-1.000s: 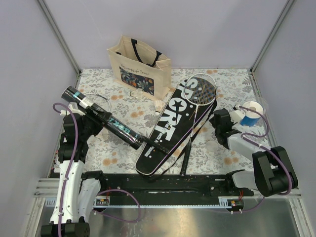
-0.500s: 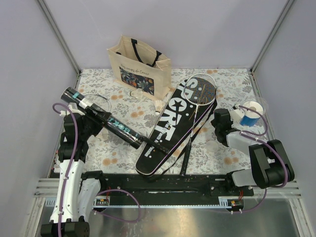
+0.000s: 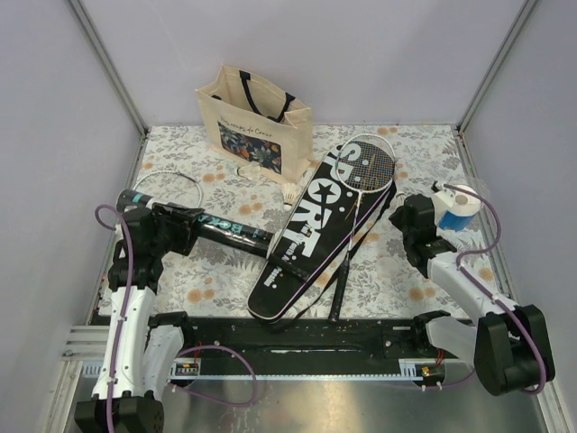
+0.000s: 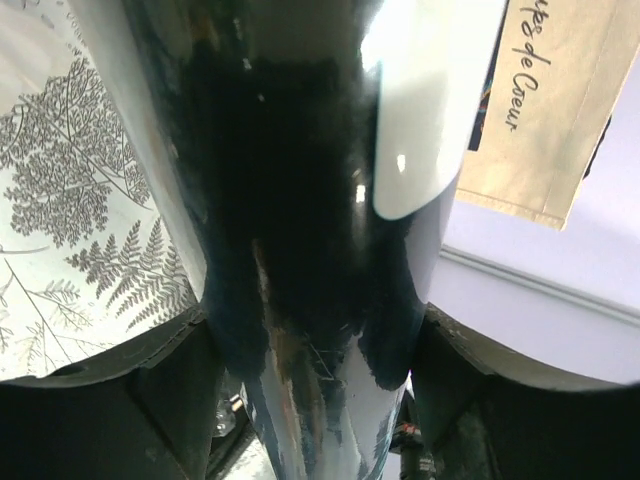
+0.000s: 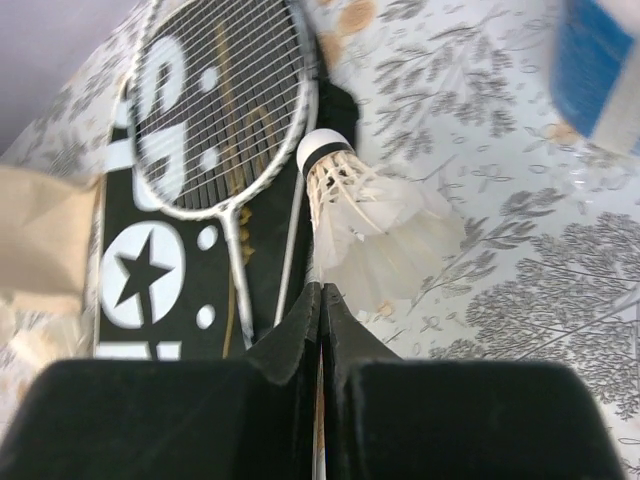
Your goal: Pack up the badminton gear
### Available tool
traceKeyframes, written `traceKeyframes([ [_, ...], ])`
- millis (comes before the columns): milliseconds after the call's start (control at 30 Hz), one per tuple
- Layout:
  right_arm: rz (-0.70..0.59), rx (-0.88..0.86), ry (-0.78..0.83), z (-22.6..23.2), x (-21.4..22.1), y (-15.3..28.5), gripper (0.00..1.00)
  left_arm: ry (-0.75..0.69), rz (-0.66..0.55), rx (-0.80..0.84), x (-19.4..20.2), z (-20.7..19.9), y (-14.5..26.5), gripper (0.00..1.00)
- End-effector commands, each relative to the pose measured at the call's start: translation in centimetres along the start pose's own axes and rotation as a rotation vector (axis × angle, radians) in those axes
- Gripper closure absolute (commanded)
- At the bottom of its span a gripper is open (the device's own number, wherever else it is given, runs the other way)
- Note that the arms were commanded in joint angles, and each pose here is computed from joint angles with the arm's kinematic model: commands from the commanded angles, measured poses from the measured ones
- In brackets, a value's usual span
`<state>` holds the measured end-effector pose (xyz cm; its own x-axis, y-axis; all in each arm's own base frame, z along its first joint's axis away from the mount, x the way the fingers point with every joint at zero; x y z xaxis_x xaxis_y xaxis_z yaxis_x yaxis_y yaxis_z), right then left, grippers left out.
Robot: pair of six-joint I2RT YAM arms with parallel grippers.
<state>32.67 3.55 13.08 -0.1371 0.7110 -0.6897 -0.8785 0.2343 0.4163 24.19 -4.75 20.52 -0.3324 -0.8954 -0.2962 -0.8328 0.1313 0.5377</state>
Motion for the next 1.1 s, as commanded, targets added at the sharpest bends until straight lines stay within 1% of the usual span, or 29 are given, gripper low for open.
traceKeyframes([
  [0, 0.133, -0.204, 0.098, 4.9, -0.8, 2.6, 1.0, 0.148, -0.008, 0.049, -0.5, -1.7, 0.6, 0.67],
  [100, 0.248, -0.398, 0.142, 8.1, 0.2, 5.1, 1.0, 0.221, 0.006, 0.034, -0.4, -1.4, 0.4, 0.67],
  [200, 0.42, -0.642, 0.197, 11.1, 2.7, 9.1, 1.0, 0.303, 0.037, 0.022, 0.0, -1.3, 0.2, 0.67],
  [267, 0.5, -0.762, 0.255, 12.3, 4.2, 11.9, 1.0, 0.326, 0.035, 0.023, -0.1, -1.4, 0.0, 0.67],
  [300, 0.575, -0.817, 0.292, 12.4, 5.7, 13.8, 1.0, 0.331, 0.025, 0.026, -0.3, -1.5, 0.0, 0.67],
  [400, 0.678, -0.963, 0.339, 13.1, 7.3, 18.1, 1.0, 0.344, 0.006, 0.012, -0.7, -1.4, 0.0, 0.67],
  [500, 0.696, -1.068, 0.342, 13.5, 7.1, 21.3, 1.0, 0.357, -0.004, -0.006, -0.7, -1.1, 0.1, 0.67],
  [633, 0.648, -1.142, 0.336, 13.8, 5.6, 23.7, 1.0, 0.35, -0.03, -0.028, -1.0, -0.8, 0.3, 0.67],
  [867, 0.669, -1.209, 0.32, 15.2, 5.4, 25.1, 1.0, 0.336, -0.031, -0.03, -1.1, -0.9, 0.5, 0.67],
  [967, 0.687, -1.205, 0.317, 15.8, 5.8, 25.2, 1.0, 0.336, -0.031, -0.043, -1.0, -0.7, 0.6, 0.67],
  [1000, 0.667, -1.232, 0.31, 16.5, 5.6, 25.4, 1.0, 0.335, -0.032, -0.045, -1.0, -0.6, 0.6, 0.67],
  [1067, 0.675, -1.237, 0.306, 17.1, 5.9, 25.5, 1.0, 0.335, -0.032, -0.045, -0.9, -0.5, 0.6, 0.67],
])
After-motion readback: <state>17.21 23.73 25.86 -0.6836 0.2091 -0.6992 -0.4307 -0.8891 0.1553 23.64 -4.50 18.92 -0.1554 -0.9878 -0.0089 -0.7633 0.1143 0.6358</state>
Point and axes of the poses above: each gripper's point midway between its finger pads, its own y axis back along the fingers, its own z axis along the line the jaws close on, x = y × z, the point moved 2 cm from there along y, back along the fingers, and after that the axes turned 9 degrees about -y, right-handed, at the moved point
